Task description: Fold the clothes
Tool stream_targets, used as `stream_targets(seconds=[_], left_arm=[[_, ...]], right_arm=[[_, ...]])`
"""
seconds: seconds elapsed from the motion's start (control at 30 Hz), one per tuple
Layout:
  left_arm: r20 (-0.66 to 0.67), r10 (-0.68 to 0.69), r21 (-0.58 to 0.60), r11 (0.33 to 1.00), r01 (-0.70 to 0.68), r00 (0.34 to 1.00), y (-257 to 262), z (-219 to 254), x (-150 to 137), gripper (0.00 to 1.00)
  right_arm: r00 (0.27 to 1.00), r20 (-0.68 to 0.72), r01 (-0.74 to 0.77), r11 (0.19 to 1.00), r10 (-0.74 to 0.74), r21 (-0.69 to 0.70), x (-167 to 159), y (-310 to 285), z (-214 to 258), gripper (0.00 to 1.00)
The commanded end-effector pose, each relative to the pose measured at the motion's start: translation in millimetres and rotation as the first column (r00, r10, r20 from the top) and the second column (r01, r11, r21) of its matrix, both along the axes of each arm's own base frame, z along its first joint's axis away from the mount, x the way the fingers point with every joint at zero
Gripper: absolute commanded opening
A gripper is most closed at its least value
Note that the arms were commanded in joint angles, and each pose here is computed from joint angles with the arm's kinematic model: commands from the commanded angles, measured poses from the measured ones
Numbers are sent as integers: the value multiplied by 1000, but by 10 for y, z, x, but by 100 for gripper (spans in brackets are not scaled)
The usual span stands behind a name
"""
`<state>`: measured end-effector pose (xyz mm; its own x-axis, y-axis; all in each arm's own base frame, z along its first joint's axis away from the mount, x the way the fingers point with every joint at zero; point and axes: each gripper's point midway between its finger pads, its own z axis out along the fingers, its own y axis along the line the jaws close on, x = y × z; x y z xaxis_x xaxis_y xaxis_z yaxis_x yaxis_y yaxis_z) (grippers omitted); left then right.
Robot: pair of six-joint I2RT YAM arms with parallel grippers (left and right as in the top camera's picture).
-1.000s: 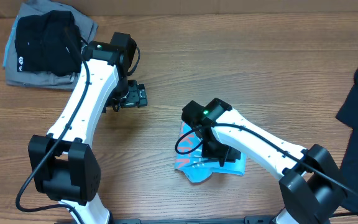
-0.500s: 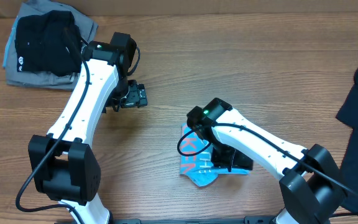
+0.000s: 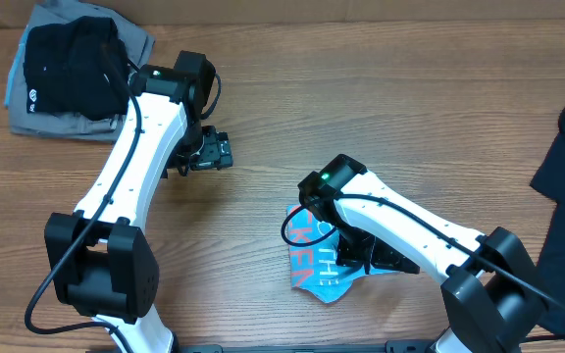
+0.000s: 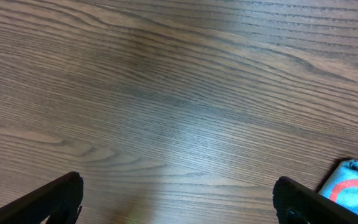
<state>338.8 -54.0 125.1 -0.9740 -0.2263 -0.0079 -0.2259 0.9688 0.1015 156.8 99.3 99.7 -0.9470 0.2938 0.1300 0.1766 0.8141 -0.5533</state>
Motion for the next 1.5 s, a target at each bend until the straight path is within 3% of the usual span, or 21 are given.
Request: stream_targets(seconds=[0.0,0.3,0.6,0.7,0.8,0.9,1.17,1.23,1.47], left_arm=[[33,8,10,1000,-8,999,16,104,-4,100],[34,9,9,1000,-9,999,15,104,-1,100],[37,9,9,1000,-9,999,13,104,7,100],[38,9,8,1000,-9,999,13,104,10,100],[36,8,9,1000,-8,999,14,104,4,100],[32,8,10,1000,-9,999,16,104,-7,100],[30,9,10,1000,-9,999,17,104,-10,100],[31,9,10,1000,-9,999,16,104,-9,100],[29,8,11,1000,-8,1000,18,104,-14,100]], right_arm=[[996,88,-9,1000,7,14,147,18,29,100],[986,167,-9,999,2,44,338,59,272,100],[973,230,-67,981,24,181,508,294,458,100],[970,214,-184,926,116,329,582,587,363,100],[942,217,-331,814,256,477,611,913,227,100],[923,208,-386,787,325,481,600,909,100,100],[927,121,-371,826,354,424,437,677,-168,99],[928,120,-369,826,353,425,426,672,-215,96],[938,136,-347,835,320,427,439,688,-280,63]])
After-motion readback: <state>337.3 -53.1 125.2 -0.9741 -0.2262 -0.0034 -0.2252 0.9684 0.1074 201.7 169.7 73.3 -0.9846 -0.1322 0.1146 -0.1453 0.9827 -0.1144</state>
